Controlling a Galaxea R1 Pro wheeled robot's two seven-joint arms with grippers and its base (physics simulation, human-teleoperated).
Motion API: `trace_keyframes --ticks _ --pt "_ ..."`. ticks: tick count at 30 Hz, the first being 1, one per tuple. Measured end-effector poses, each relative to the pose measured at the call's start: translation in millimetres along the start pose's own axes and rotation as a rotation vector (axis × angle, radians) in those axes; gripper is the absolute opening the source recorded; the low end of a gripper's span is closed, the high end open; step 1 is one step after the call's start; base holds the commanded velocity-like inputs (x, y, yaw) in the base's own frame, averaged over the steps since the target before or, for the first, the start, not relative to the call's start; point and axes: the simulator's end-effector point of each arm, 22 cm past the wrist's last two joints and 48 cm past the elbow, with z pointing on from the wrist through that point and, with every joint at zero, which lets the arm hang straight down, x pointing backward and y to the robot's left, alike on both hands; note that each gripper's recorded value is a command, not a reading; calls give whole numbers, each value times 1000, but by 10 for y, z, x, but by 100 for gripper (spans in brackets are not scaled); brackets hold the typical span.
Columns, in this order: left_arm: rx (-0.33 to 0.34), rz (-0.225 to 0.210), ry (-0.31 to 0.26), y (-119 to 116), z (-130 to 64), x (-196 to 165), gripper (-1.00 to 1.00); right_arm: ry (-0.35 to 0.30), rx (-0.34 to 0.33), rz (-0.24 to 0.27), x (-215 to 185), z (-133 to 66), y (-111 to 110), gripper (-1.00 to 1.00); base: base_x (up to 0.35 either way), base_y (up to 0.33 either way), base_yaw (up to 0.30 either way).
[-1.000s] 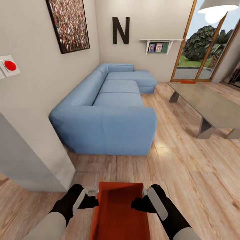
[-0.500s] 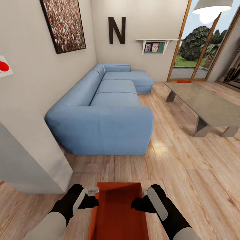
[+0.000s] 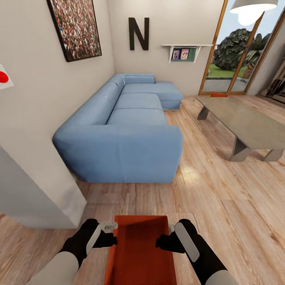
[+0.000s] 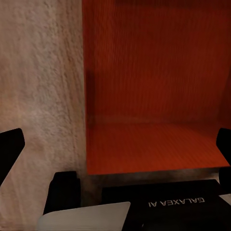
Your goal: Move the two storage containers from the living room to the garage. In the garage, place one container on the floor and stack the other container on top of it (either order is fine).
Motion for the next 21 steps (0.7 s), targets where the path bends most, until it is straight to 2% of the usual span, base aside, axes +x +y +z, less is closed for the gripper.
trace_keyframes --ticks 21 --pt "-1 -4 34 21 137 107 100 32 3 7 79 129 -36 100 0 0 0"
